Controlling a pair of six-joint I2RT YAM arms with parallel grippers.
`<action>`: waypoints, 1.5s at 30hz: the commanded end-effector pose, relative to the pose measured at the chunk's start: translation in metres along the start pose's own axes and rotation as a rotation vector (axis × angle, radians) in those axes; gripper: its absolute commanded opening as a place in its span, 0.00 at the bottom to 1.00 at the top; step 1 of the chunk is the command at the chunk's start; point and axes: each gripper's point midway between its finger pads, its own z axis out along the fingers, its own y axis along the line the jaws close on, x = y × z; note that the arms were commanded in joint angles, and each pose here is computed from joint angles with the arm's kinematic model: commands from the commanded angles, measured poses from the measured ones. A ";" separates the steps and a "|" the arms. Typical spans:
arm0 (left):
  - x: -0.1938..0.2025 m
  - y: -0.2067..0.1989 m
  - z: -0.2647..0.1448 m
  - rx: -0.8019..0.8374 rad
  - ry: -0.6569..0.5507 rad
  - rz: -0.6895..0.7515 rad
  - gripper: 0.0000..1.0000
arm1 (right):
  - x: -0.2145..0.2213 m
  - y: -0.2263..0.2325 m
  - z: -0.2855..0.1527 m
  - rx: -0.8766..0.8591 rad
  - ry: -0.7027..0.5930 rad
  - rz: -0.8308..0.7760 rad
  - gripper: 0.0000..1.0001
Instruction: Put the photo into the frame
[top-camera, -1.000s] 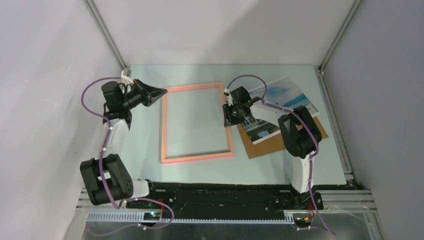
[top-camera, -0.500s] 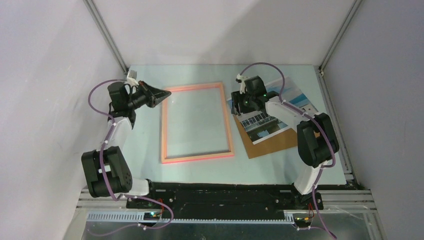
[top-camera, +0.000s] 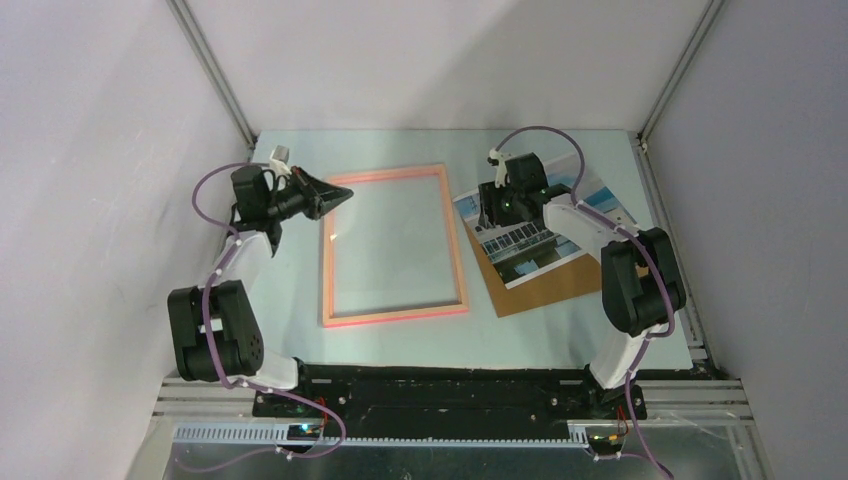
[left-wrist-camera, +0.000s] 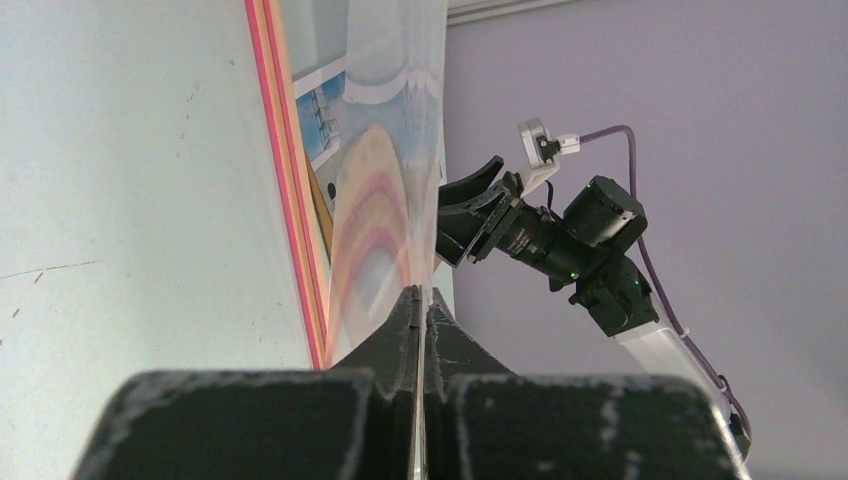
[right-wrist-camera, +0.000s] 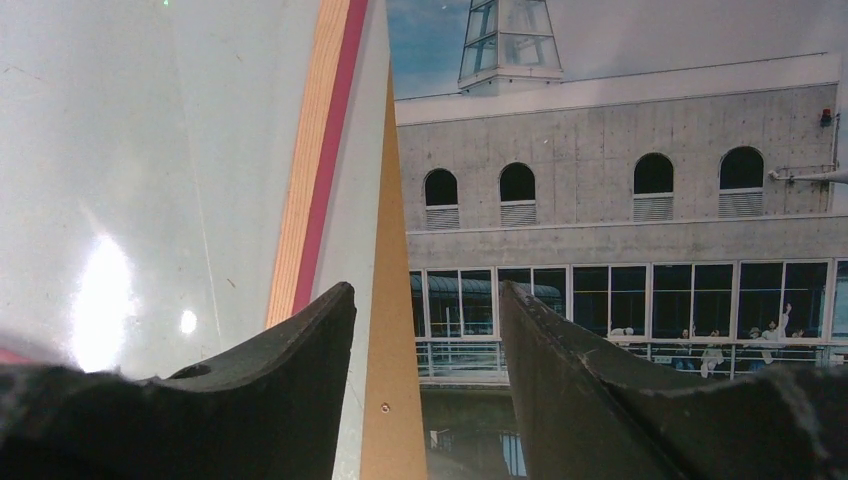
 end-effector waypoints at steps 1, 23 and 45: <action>0.001 -0.005 0.004 0.026 -0.003 0.070 0.00 | -0.021 0.008 -0.014 -0.017 -0.080 -0.035 0.59; 0.010 -0.001 0.006 0.017 0.006 0.074 0.00 | -0.023 0.008 -0.017 -0.015 -0.086 -0.035 0.57; 0.015 -0.007 0.000 0.027 0.003 0.084 0.00 | -0.023 0.008 -0.019 -0.012 -0.088 -0.039 0.57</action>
